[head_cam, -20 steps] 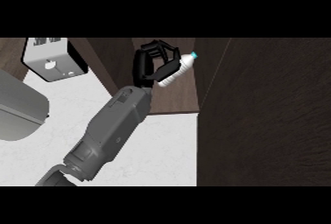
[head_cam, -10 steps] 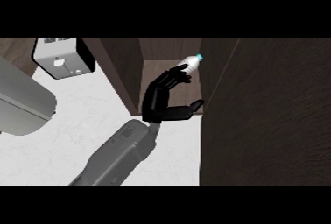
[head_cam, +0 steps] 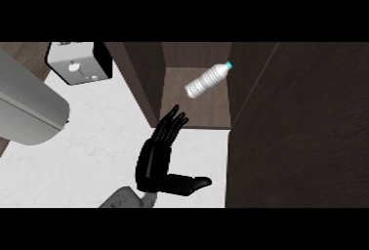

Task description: Pick up the bottled water, place it into the cabinet and close the cabinet

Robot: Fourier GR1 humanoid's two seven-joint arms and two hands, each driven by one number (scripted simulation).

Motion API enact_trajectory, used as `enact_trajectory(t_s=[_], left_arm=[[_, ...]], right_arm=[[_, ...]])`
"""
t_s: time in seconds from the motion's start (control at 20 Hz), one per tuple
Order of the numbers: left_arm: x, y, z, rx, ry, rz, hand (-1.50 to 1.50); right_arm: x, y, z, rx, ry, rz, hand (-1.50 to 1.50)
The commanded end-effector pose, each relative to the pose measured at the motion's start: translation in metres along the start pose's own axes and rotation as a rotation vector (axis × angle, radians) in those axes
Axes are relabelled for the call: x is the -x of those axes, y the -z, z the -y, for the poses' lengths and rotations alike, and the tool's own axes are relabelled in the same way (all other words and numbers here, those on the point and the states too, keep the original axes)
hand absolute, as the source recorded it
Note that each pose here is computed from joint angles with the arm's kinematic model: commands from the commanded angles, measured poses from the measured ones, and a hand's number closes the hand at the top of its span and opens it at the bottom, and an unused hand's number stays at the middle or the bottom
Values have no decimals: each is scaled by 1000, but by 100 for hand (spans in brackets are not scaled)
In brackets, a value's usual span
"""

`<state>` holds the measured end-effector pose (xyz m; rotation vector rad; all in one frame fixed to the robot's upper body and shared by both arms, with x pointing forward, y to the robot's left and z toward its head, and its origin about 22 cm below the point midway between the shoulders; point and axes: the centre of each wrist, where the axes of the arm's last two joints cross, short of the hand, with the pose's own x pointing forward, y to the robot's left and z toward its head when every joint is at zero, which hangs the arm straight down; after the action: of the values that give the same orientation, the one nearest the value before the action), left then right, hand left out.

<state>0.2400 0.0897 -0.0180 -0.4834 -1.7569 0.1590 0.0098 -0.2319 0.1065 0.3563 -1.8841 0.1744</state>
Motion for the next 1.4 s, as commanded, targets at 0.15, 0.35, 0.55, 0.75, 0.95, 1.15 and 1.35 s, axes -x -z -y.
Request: enact_trajectory(t_s=[0.15,0.35,0.55,0.75,0.95,1.15,1.35], left_arm=[[-25,-72,-40,-64,-4,17,-150],[-39,-104,-59,-15,11,17,-150],[-56,-117,-84,-4,32,36,-150],[-85,-129,-111,-16,59,80,-150],[-96,-163,-133,-27,63,58,-150],[-109,-168,-146,10,55,72,-150],[-121,-176,-156,33,52,61,-150]], right_arm=[[-40,18,-2,-241,-99,-15,150],[-35,25,2,-469,-132,-7,150],[-45,36,2,-609,-177,-10,150],[-46,43,-5,-611,-173,33,150],[-41,46,-18,-585,-85,16,150],[-33,52,-27,-601,-49,-49,150],[-22,61,-29,-679,-49,-58,150]])
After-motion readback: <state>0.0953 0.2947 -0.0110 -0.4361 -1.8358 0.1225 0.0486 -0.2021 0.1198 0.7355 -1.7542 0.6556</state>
